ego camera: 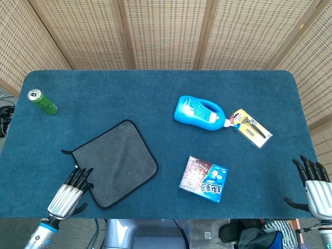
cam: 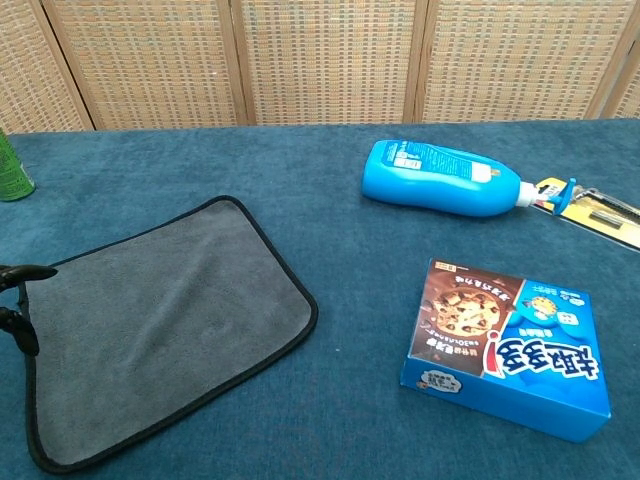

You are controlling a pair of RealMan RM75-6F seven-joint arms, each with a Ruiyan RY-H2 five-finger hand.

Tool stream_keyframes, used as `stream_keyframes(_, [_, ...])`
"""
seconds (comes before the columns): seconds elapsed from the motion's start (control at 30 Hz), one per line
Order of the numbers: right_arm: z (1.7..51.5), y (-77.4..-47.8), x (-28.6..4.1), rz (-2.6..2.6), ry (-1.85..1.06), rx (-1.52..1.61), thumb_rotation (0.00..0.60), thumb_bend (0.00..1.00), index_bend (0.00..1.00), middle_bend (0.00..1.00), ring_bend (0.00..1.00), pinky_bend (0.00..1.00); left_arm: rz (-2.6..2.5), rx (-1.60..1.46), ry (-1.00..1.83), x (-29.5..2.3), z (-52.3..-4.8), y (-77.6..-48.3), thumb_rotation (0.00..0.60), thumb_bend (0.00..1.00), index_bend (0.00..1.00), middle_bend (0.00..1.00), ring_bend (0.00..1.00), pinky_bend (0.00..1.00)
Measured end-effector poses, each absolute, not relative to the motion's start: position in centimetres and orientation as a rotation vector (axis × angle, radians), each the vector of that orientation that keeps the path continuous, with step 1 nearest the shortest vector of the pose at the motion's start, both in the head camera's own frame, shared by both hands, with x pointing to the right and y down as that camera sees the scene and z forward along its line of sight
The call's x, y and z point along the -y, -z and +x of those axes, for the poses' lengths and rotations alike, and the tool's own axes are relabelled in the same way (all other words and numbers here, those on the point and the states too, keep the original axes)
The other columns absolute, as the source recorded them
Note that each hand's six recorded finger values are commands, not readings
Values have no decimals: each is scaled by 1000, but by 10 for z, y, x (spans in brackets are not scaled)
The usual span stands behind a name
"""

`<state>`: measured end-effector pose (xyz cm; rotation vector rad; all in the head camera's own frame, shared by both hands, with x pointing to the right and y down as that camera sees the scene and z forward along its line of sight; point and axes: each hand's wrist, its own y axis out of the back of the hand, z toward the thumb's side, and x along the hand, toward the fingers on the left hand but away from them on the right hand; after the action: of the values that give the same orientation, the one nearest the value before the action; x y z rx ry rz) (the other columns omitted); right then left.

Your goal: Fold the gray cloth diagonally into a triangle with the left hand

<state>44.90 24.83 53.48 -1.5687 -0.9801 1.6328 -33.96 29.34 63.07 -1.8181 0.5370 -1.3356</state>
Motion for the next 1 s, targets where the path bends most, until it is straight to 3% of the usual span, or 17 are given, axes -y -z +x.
stream_keyframes(1.0, [451,-531,-247,-1567,-1623,1005,600,0,0,0,0,0,-1846,-378,1287,-324,-301,-653,600,263,383,0,0,0])
